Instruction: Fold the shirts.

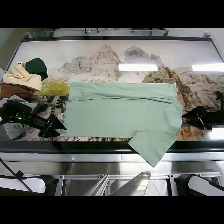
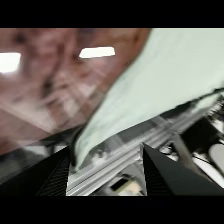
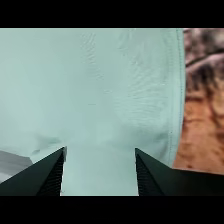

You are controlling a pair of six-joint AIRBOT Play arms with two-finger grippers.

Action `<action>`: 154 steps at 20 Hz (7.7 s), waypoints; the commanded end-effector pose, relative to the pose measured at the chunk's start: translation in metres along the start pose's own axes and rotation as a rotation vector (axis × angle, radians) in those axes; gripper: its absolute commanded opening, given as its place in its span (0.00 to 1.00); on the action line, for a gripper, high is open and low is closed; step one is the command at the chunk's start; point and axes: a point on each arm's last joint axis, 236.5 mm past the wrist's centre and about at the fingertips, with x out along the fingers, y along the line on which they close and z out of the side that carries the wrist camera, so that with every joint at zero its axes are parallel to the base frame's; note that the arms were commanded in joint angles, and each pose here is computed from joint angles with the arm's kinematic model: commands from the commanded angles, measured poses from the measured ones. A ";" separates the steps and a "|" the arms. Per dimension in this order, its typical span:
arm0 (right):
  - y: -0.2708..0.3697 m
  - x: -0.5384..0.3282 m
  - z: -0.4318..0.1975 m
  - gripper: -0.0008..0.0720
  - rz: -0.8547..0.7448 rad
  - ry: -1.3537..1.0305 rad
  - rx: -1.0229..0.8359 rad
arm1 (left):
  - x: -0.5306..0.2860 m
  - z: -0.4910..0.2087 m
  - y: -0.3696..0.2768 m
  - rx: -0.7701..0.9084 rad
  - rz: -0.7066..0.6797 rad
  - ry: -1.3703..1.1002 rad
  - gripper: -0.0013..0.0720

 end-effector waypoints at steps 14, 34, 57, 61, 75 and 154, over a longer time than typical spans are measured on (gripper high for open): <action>-0.043 -0.017 -0.078 0.69 -0.256 0.081 0.284 | 0.037 0.017 -0.018 0.188 0.036 0.053 0.05; -0.060 0.090 -0.115 0.69 -0.010 0.055 0.494 | 0.033 0.020 -0.017 0.199 0.023 0.038 0.05; -0.028 0.078 -0.104 0.42 0.098 -0.026 0.315 | 0.033 0.025 -0.016 0.199 0.027 0.016 0.05; -0.030 0.079 -0.105 0.34 0.087 -0.032 0.315 | 0.033 0.025 -0.016 0.198 0.027 0.016 0.05; 0.041 0.024 -0.074 0.05 0.211 -0.166 0.108 | -0.001 0.007 -0.051 0.228 -0.120 0.058 0.05; 0.139 -0.021 0.108 0.05 0.276 0.031 -0.386 | 0.205 0.070 -0.368 0.718 -0.088 -0.083 0.04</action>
